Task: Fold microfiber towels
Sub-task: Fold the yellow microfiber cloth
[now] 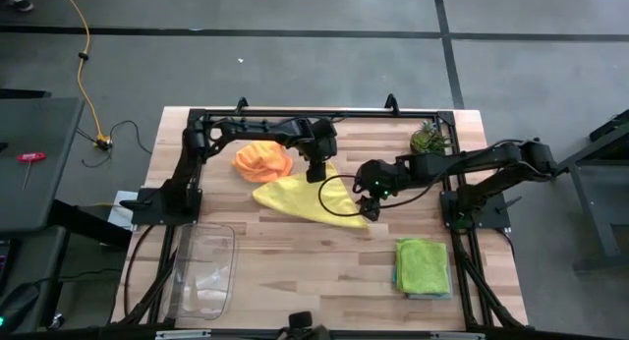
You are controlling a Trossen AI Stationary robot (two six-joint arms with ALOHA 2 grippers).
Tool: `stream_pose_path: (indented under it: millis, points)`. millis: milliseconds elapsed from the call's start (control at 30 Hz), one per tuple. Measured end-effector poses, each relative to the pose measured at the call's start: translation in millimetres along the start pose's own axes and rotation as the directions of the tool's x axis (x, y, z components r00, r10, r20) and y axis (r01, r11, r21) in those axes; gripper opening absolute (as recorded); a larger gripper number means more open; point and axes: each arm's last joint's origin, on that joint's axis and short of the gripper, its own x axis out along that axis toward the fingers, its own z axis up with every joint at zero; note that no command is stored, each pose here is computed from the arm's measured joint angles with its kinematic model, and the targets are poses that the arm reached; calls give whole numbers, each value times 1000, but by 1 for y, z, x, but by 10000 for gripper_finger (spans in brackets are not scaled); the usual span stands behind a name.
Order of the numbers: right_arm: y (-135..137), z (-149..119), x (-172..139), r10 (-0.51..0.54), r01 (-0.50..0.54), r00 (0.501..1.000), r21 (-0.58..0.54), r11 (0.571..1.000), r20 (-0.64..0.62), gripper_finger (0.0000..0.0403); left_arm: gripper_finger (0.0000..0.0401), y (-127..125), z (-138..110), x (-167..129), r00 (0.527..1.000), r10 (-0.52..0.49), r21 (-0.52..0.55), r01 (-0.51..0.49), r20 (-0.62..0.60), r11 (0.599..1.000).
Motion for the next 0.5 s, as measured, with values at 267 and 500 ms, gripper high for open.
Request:
stream_pose_path:
  millis: [267, 500]
  points:
    - [0, 0, 0, 0, 0, 1000, 25, 1000, 1, 236, 126, 1, -2, 0, 1000, 12, 69, -11, -16, 998]
    - [-1, 1, 0, -46, 46, 999, 37, 998, 20, 236, 14, 0, -9, -1, 995, 24, 105, -14, -97, 994]
